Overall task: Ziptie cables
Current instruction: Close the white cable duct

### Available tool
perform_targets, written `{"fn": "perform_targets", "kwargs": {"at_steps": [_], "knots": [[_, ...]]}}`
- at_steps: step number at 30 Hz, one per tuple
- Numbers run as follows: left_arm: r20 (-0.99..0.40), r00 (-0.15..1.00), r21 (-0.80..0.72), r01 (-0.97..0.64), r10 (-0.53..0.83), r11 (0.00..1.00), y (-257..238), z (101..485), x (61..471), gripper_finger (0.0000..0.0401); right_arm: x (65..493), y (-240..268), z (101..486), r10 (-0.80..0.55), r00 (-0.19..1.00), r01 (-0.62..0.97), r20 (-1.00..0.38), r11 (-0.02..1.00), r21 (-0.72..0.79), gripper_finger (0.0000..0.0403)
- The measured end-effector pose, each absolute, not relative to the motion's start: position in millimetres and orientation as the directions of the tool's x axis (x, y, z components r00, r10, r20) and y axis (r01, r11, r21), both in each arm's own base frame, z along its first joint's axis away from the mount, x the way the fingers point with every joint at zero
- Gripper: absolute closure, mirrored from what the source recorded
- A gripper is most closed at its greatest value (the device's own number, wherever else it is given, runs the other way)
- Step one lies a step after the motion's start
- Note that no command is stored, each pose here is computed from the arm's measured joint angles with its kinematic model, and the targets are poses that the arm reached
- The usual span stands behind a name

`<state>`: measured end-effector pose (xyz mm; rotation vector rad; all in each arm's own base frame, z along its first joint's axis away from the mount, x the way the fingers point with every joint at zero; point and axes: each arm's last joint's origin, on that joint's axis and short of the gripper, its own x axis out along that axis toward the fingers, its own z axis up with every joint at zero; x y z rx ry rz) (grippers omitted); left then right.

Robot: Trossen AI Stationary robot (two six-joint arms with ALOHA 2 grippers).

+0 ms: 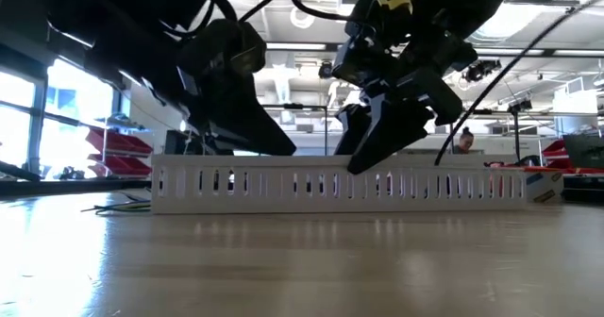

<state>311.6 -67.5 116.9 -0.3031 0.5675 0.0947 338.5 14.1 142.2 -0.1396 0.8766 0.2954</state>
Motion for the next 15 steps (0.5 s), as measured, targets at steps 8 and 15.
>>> {"fn": "perform_targets", "kwargs": {"at_steps": [8, 15], "knots": [[-0.560, 0.829, -0.253, -0.172, 0.001, 0.952, -67, 115, 311, 0.0401, 338, 22, 141, 0.173, 0.599, -0.298, -0.781, 0.954, -0.017, 0.0152], [-0.572, 0.820, -0.249, -0.176, 0.002, 0.952, -67, 114, 310, 0.0401, 332, 25, 156, 0.155, 0.607, -0.300, -0.779, 0.953, -0.044, 0.0158]]}}
